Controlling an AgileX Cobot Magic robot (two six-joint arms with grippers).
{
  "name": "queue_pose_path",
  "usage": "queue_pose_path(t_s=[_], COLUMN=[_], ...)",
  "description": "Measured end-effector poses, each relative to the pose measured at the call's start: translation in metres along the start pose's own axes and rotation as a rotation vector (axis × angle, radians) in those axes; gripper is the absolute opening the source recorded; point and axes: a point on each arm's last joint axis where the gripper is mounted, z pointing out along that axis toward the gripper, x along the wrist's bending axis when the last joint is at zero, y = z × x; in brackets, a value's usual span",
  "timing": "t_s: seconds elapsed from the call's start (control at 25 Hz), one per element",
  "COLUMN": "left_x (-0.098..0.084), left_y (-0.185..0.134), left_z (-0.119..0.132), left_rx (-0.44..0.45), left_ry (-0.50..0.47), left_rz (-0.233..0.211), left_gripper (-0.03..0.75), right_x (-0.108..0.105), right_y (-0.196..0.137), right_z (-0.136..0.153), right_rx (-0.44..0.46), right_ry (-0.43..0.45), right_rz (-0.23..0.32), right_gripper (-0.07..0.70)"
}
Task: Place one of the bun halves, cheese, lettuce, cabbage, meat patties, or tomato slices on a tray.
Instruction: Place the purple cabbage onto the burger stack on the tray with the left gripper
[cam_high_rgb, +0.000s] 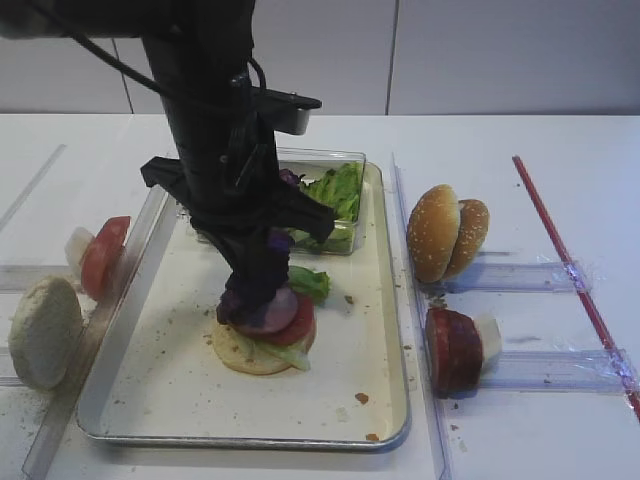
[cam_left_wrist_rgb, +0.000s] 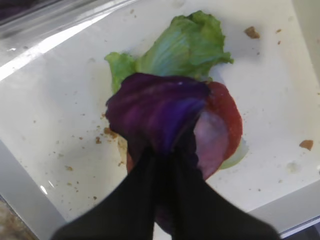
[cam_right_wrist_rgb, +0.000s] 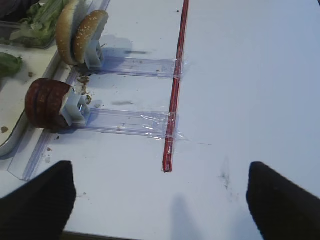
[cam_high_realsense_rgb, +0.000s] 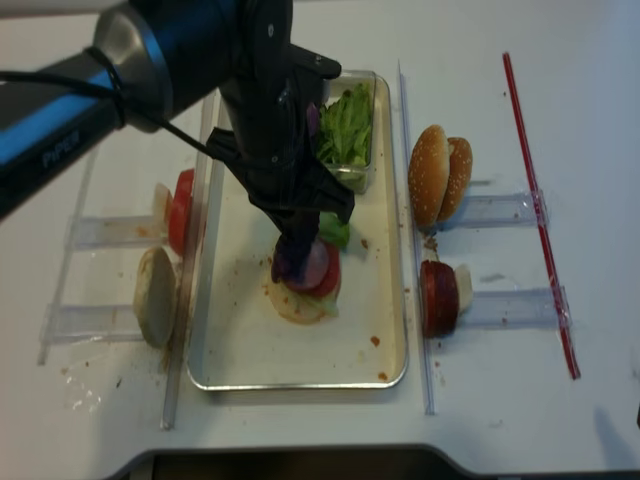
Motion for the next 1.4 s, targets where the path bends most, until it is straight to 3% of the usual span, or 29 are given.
queue_pose_path(t_s=[0.64,0.84,1.08,1.4], left_x=[-0.0043,-0.0043,-0.0014,-0.0001], left_y=[0.0,0.0,0.0004,0.0005], left_z=[0.0014,0.0014,0.0015,0.0015], left_rx=[0.007,0.007,0.004,0.002], left_ry=[-0.047,-0.047,-0.015,-0.001], left_rz=[-0.001,0.001,0.002,0.011], left_gripper=[0.047,0.123,0.158,0.353], right_x=[0.0,0.0,0.0,0.0], right_y=[0.0002,0.0002,0.0002,0.0002], right_z=[0.0,0.0,0.0,0.0], right_rx=[-0.002,-0.002,-0.002,-0.002], right_ry=[0.0,0.0,0.0,0.0], right_rz=[-0.002,-0.002,-0.002,-0.002], right_gripper=[0.693,0.693,0.693,0.693])
